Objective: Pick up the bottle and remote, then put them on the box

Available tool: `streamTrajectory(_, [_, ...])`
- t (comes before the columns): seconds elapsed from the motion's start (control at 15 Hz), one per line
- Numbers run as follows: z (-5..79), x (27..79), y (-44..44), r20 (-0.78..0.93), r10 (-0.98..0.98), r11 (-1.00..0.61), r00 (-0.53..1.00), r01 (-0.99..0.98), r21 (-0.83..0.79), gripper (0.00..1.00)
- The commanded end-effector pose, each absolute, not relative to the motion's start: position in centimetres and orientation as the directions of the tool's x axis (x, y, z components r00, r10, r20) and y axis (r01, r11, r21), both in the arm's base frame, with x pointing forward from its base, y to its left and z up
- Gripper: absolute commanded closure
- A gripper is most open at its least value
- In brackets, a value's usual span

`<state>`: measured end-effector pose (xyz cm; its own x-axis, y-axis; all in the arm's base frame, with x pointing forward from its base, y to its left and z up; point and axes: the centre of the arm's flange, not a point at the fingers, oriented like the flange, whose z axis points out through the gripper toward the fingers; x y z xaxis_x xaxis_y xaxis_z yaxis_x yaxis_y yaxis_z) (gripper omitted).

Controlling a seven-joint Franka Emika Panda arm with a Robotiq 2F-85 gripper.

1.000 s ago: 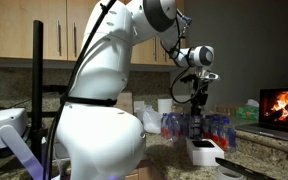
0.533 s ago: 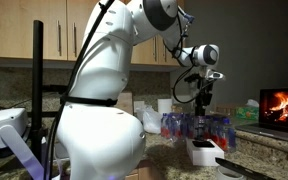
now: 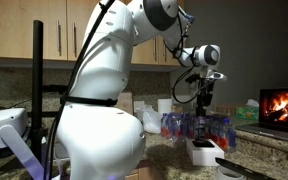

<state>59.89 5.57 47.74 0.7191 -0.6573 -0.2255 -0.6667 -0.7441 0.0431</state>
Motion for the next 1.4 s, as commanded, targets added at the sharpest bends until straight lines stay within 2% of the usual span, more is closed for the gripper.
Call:
streamTrajectory(0.0, [47.85, 59.4, 5.09, -0.25, -0.688, -0.708, 0.681, -0.706, 0.024, 0.69])
streamTrajectory(1.33, [47.41, 59.63, 4.56, -0.25, -0.721, -0.674, 0.646, -0.738, 0.034, 0.69])
